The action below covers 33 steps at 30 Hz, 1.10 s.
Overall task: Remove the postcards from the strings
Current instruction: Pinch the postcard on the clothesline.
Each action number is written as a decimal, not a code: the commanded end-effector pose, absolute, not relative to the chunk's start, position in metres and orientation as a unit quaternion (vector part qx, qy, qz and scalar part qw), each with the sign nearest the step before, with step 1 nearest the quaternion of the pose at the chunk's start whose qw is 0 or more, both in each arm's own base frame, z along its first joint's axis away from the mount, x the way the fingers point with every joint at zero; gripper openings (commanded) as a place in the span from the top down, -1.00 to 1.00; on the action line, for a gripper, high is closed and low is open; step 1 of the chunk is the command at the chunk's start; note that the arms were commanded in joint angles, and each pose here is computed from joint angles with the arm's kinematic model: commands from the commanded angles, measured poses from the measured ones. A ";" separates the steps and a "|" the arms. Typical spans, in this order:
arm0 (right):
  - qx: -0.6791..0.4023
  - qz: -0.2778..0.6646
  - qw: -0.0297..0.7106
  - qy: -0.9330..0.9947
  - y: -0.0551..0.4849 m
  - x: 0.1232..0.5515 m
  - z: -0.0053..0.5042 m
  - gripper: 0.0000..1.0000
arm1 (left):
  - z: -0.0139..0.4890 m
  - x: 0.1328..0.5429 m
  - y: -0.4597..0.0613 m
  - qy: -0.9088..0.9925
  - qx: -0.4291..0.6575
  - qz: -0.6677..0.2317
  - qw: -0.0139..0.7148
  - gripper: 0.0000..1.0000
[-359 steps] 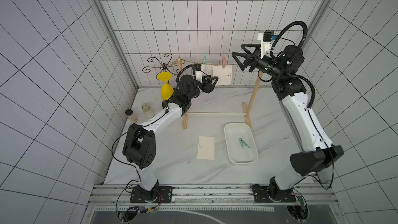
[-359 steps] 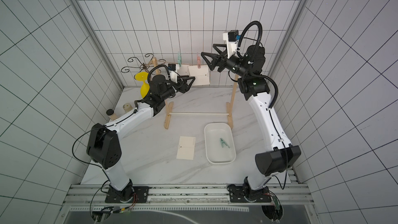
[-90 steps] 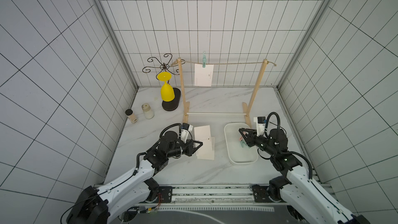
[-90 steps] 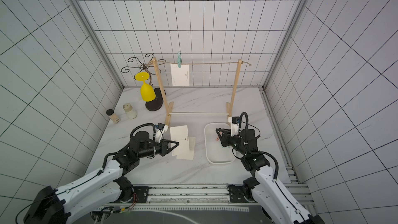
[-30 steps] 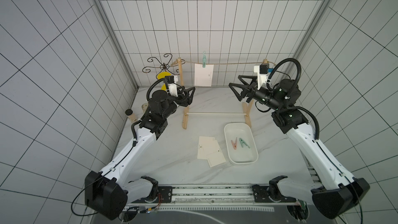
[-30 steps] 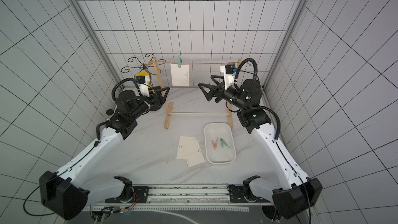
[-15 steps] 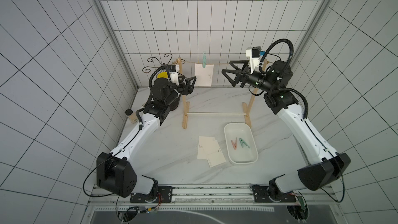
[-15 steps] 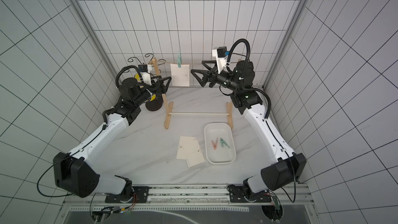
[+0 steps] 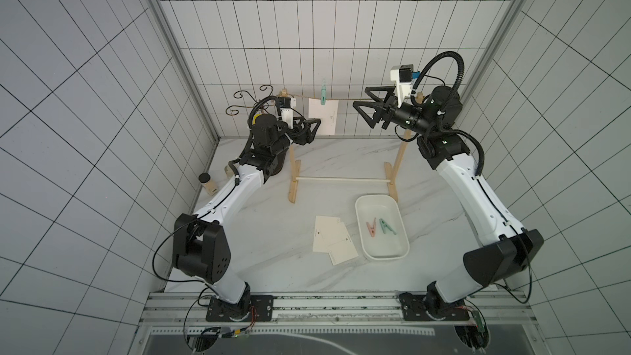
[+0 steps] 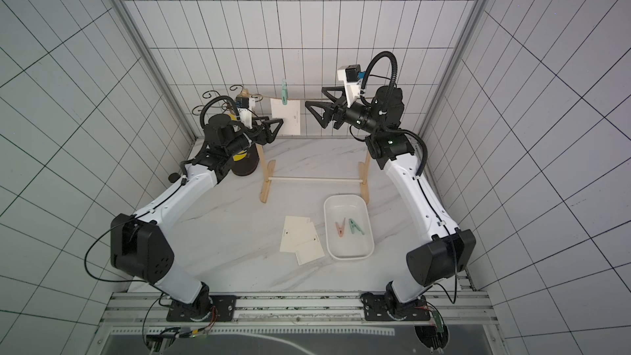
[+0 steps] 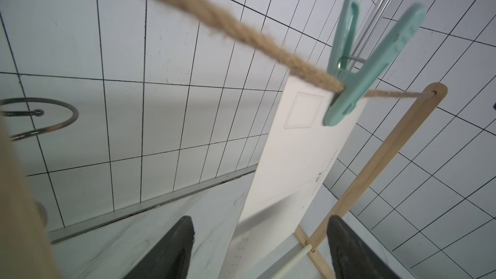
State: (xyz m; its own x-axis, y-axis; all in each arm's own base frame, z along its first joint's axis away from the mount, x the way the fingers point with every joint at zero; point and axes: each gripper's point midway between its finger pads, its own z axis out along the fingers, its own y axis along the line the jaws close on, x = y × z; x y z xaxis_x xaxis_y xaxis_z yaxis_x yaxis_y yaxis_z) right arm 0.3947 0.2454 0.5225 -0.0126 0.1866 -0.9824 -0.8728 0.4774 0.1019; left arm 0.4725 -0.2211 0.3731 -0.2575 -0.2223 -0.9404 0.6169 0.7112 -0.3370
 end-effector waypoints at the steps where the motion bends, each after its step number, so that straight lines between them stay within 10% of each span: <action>1: -0.318 0.411 0.667 0.534 0.240 0.381 0.558 -0.85 | 0.388 0.472 -0.228 0.688 0.167 -0.367 0.604 -0.56; 33: -0.336 0.443 0.659 0.507 0.252 0.382 0.578 -0.85 | 0.382 0.439 -0.251 0.650 0.222 -0.453 0.568 -0.09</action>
